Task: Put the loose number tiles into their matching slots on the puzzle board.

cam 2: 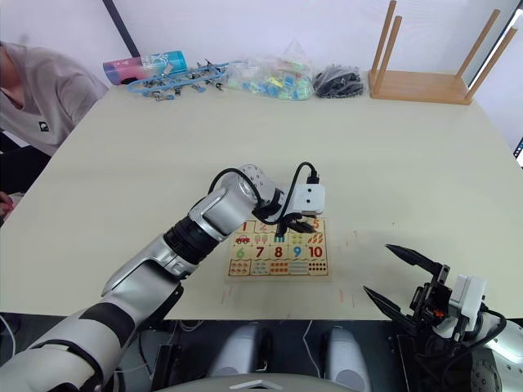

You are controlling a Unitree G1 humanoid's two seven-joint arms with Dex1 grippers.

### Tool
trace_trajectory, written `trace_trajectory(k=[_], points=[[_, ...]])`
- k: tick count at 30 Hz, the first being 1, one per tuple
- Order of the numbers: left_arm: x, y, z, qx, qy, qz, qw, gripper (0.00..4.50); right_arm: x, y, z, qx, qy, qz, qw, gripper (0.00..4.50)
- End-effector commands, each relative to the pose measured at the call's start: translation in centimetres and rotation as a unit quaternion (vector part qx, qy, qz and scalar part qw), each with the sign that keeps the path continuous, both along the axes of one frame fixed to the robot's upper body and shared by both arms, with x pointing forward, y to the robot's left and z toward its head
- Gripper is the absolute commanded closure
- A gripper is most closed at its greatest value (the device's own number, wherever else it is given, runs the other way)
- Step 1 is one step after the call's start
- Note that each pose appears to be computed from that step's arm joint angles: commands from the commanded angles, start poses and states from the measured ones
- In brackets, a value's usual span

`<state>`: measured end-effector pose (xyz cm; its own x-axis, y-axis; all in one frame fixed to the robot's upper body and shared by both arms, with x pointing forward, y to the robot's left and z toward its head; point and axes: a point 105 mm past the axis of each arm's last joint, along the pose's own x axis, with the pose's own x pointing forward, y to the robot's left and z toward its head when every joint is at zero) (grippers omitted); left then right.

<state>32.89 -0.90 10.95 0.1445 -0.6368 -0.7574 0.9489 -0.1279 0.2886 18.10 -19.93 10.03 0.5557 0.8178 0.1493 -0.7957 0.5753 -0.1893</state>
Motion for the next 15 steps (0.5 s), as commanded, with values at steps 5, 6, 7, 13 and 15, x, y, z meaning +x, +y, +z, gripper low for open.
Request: trace_trajectory(k=[5, 6, 7, 13, 15], points=[[-0.1, -0.67, 1.59, -0.022, -0.011, -0.007, 1.0, 3.49, -0.24, 0.01, 0.46, -0.004, -0.014, 0.001, 1.0, 0.0], [-0.1, -0.65, 1.63, -0.023, -0.011, -0.007, 1.0, 3.49, -0.24, 0.0, 0.45, -0.005, -0.014, 0.0, 1.0, 0.0], [-0.09, -0.64, 1.67, -0.024, -0.011, -0.006, 1.0, 3.49, -0.25, -0.01, 0.43, -0.005, -0.014, 0.0, 1.0, 0.0], [-0.02, -0.75, 1.85, -0.028, -0.01, -0.003, 1.0, 3.49, -0.2, -0.03, 0.39, -0.007, -0.013, 0.001, 1.0, 0.0], [0.01, -0.72, 1.88, -0.028, -0.01, -0.003, 1.0, 3.49, -0.21, -0.03, 0.38, -0.007, -0.013, 0.001, 1.0, 0.0]])
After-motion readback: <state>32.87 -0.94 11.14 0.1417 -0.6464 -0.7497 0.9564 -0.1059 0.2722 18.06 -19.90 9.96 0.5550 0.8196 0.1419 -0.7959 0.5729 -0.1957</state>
